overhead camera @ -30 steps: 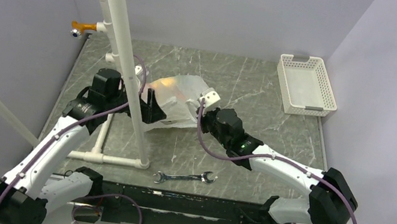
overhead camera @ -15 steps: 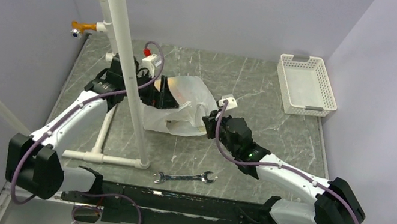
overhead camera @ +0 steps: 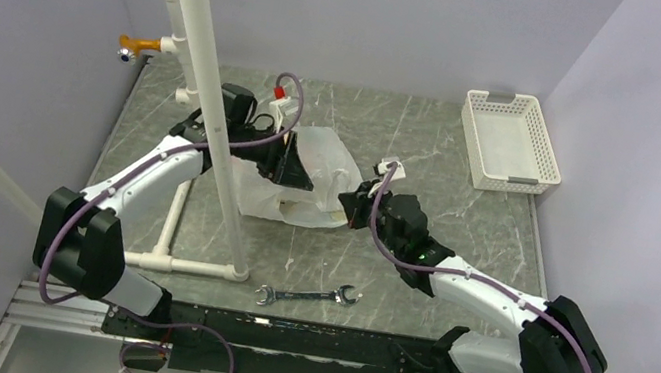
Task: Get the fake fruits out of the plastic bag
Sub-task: Adjust the plastic bag at the center of the board.
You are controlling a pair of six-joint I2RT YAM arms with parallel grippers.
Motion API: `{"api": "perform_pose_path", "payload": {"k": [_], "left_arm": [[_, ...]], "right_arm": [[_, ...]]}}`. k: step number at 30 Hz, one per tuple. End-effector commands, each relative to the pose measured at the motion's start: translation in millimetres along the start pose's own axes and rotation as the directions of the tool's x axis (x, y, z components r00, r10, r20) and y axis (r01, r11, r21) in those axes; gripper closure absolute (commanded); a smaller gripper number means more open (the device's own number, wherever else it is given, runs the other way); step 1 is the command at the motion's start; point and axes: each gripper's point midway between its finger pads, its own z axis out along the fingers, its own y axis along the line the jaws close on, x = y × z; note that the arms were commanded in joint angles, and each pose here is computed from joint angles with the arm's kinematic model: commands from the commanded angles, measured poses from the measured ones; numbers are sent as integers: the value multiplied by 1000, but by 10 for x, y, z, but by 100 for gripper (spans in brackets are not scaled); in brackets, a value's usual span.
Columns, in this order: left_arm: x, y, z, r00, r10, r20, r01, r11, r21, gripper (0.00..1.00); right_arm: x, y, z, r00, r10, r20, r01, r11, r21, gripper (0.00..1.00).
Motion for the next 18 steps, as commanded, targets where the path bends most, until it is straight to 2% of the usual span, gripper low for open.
{"api": "perform_pose_path", "payload": {"k": [1, 7, 10, 13, 15, 17, 18], "left_arm": [[-170, -20, -89, 996, 70, 59, -67, 996, -60, 36], [-347, 130, -442, 967, 168, 192, -99, 941, -323, 64], [-331, 97, -707, 915, 247, 317, -93, 897, -432, 90], [-185, 35, -831, 860, 296, 415, -95, 892, -441, 100], [-94, 63, -890, 843, 297, 448, -69, 886, -458, 100], [5, 118, -918, 843, 285, 456, -42, 880, -473, 100], [42, 132, -917, 845, 281, 455, -37, 880, -474, 100]], "right_arm": [[-196, 99, -4, 998, 31, 62, -28, 999, -44, 100], [-166, -5, -46, 996, 65, 64, -66, 998, 14, 100], [-40, -219, -73, 990, 129, 50, -134, 982, 133, 100], [110, -429, -136, 985, 168, 43, -174, 955, 239, 100], [188, -513, -185, 980, 195, 41, -199, 940, 278, 100], [223, -466, -201, 980, 199, 26, -199, 948, 250, 98], [224, -409, -192, 983, 185, 11, -183, 959, 217, 92]]}}
